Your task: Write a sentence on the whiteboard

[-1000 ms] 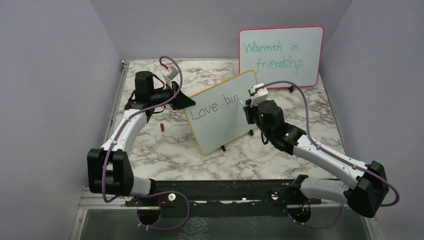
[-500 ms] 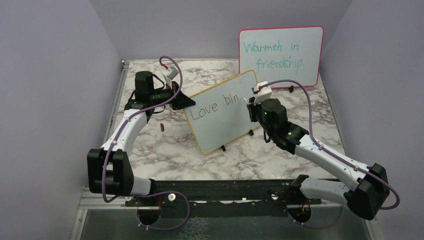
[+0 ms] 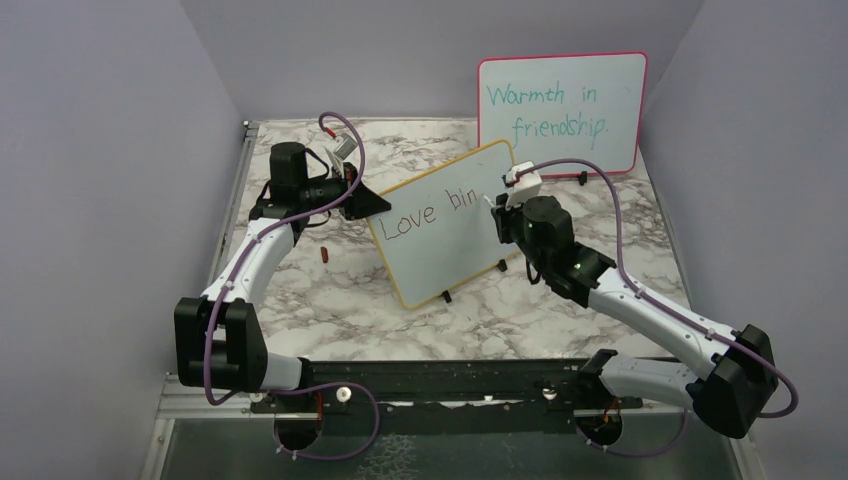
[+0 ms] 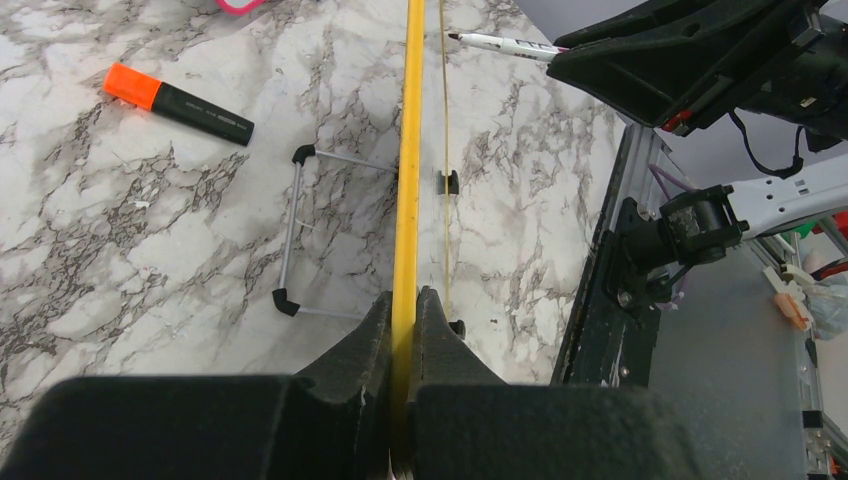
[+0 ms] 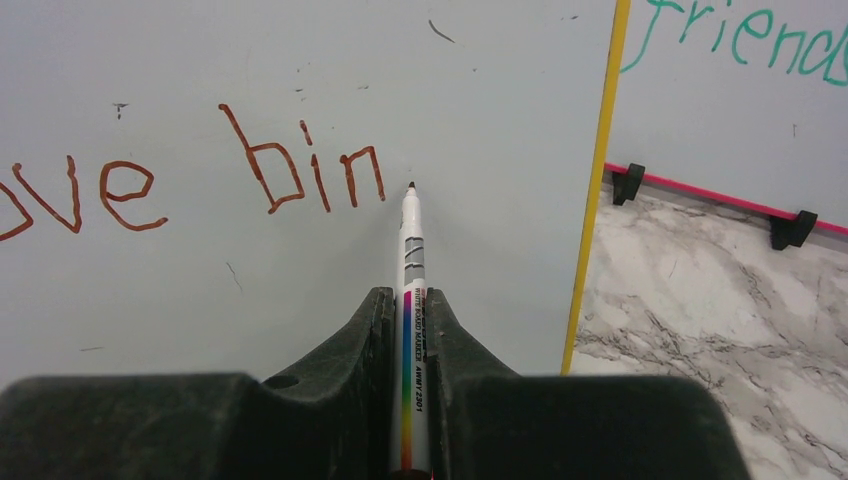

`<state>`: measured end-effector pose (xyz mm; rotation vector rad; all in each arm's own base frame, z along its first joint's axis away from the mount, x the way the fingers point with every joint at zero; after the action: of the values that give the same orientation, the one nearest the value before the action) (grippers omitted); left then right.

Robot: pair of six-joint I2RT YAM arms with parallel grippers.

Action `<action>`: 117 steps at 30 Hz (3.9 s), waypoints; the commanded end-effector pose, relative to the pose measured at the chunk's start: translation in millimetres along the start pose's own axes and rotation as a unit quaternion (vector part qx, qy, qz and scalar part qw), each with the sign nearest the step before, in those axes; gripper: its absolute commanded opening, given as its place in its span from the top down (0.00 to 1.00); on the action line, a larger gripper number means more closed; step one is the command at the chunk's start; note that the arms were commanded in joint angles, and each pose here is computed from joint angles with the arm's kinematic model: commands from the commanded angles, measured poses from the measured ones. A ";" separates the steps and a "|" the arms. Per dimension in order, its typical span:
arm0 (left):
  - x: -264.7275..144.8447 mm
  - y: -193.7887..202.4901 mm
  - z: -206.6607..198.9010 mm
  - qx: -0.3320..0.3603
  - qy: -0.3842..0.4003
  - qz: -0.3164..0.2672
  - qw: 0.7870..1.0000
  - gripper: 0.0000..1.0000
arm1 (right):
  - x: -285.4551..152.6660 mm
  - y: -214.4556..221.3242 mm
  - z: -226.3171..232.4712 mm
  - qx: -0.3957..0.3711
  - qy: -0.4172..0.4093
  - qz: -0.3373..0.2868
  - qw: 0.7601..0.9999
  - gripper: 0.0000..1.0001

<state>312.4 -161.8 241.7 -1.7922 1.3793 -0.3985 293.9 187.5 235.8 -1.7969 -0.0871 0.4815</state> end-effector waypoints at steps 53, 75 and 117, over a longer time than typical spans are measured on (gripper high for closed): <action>8.2 28.5 26.4 -0.005 -0.053 0.038 0.998 1.00 | 9.1 -14.1 4.5 0.004 -0.019 -0.016 1.000 0.99; 8.3 28.7 26.7 -0.006 -0.053 0.039 0.998 1.00 | 2.6 6.9 -0.3 0.001 -0.005 0.019 1.000 0.99; 8.1 28.1 25.8 -0.004 -0.052 0.038 0.998 1.00 | 17.3 -39.7 -7.6 0.008 0.023 -0.054 0.998 0.99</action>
<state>312.8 -161.7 241.3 -1.7913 1.3793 -0.3957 310.2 196.3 246.4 -1.7917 -0.1188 0.4400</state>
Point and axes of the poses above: each gripper's point midway between its finger pads, its own x axis out along the fingers, its own z axis along the line the jaws close on, y = z × x, the point moved 3 cm from there along -x, back along the fingers, and after that the axes turned 8 degrees about -x, right-handed, at the moved point
